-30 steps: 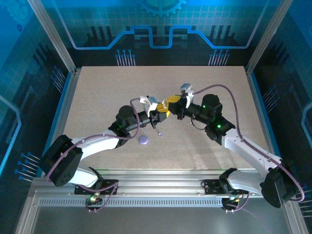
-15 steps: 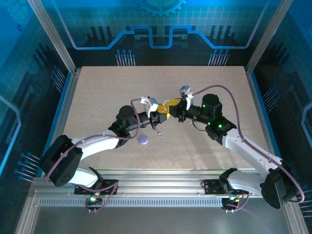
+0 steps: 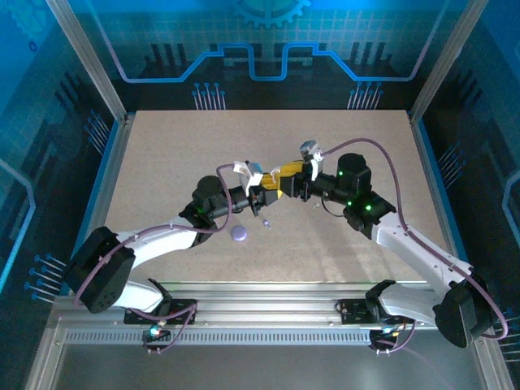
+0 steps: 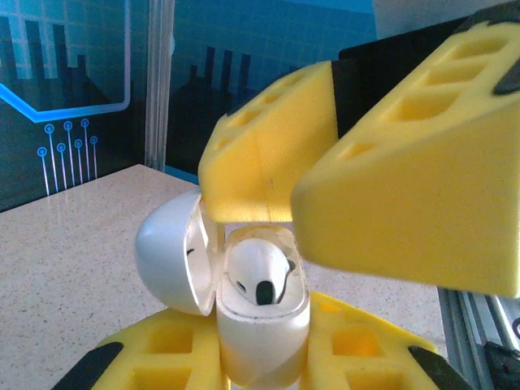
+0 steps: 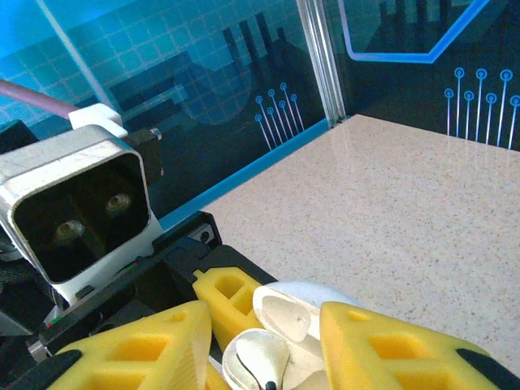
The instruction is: Insert the wireless bluetooth earbuds into the charging case
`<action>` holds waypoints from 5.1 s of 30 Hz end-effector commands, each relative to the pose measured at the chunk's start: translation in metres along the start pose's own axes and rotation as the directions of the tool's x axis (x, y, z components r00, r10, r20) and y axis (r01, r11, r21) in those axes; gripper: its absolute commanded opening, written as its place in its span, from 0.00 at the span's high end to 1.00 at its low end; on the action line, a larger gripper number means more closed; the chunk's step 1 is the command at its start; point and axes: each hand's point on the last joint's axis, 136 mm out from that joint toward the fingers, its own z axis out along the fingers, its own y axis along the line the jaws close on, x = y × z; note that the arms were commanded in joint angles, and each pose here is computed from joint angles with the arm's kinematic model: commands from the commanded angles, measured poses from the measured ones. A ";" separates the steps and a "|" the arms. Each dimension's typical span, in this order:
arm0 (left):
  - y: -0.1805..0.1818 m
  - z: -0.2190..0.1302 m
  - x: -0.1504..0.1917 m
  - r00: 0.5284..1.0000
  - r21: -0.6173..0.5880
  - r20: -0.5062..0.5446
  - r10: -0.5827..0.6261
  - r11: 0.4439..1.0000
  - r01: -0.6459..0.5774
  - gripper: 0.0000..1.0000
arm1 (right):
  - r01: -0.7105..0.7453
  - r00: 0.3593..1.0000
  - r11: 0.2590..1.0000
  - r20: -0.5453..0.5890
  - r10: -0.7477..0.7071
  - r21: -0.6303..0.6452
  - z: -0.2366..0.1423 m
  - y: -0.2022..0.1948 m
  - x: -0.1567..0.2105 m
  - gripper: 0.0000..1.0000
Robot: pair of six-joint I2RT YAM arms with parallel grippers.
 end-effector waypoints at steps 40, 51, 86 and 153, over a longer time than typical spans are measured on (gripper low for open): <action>-0.052 -0.014 -0.007 0.965 0.202 -0.026 0.263 0.946 -0.252 0.84 | -0.039 0.981 0.998 -0.191 0.027 -0.056 -0.038 0.022 0.024 0.52; -0.053 -0.015 -0.006 0.959 0.200 -0.034 0.281 0.942 -0.269 0.84 | -0.044 0.975 0.998 -0.219 0.035 -0.036 -0.031 0.016 0.029 0.55; 0.032 -0.036 0.032 0.940 -0.291 -0.336 0.053 0.944 -0.157 0.84 | -0.452 0.447 0.205 0.022 0.894 0.868 -0.110 -0.106 0.140 0.60; 0.045 -0.028 0.043 0.920 -0.323 -0.391 0.000 0.936 -0.138 0.85 | -0.208 0.241 0.099 -0.047 0.969 0.973 -0.048 -0.210 0.250 0.78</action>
